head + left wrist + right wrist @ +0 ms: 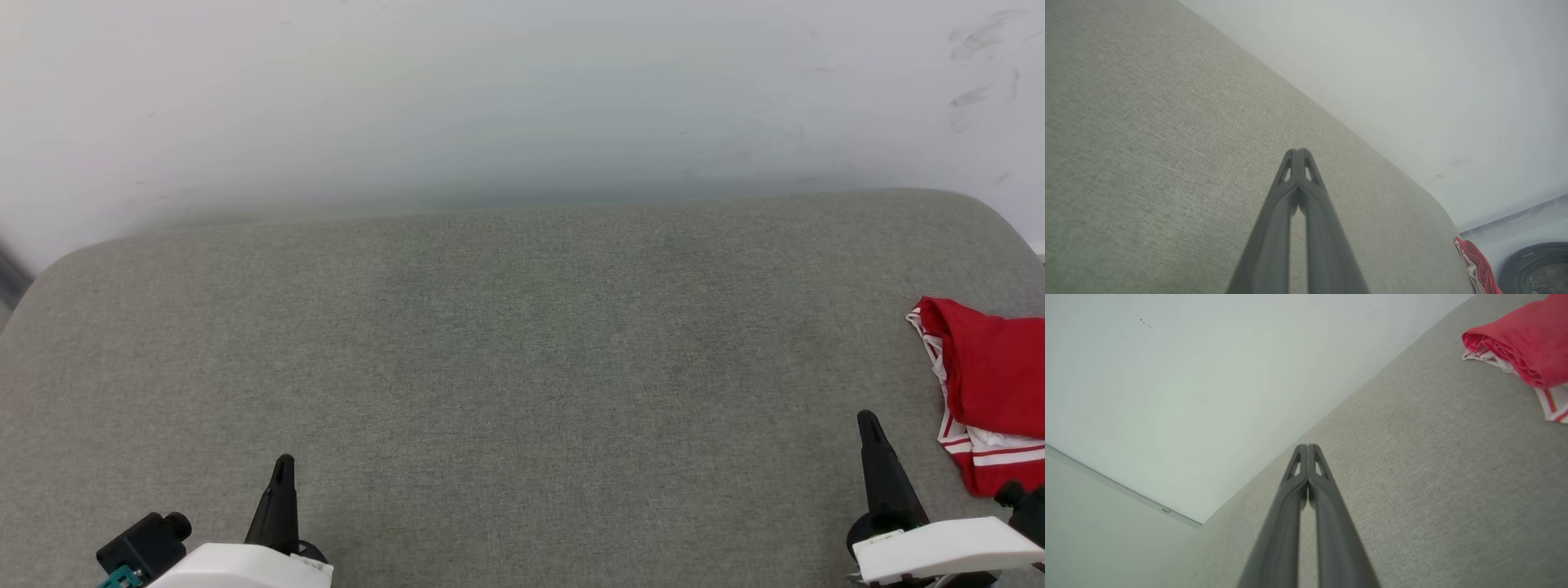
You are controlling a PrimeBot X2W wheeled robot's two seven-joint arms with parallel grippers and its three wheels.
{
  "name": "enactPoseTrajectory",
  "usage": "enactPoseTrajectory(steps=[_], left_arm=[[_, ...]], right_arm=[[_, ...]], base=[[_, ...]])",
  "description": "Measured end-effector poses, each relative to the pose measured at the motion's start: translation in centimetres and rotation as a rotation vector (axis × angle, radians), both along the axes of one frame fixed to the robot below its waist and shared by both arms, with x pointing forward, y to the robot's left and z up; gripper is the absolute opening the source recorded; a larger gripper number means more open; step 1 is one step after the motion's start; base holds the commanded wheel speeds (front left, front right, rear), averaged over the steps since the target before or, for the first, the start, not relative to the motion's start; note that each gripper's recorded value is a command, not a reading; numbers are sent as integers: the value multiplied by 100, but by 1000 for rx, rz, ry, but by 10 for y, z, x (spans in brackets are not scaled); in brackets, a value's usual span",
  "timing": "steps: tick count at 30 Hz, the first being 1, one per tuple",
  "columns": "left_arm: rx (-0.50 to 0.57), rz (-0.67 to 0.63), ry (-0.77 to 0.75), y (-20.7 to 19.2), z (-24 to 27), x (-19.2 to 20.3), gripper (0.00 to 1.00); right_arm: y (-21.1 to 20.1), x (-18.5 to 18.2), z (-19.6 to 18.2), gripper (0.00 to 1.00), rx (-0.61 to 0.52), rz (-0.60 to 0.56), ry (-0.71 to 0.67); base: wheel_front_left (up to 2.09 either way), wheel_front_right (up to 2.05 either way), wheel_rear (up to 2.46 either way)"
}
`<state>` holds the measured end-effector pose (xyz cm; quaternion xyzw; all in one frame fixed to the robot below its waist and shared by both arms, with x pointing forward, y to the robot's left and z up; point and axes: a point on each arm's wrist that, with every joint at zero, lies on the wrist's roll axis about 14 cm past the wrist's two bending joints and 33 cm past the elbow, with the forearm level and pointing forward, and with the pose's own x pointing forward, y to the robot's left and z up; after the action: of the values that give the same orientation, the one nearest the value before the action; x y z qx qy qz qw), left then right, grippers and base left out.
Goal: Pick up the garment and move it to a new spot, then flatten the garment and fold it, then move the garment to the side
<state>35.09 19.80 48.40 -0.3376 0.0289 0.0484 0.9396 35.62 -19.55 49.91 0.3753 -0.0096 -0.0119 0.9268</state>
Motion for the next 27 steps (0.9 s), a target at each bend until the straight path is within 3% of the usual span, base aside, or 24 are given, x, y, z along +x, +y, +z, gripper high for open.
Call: enactPoseTrajectory(steps=[27], left_arm=[[-354,-1,-8,0,2,14,0]], right_arm=[[-4,11,-2,0,318,-5,24]], base=[[0,0,0]])
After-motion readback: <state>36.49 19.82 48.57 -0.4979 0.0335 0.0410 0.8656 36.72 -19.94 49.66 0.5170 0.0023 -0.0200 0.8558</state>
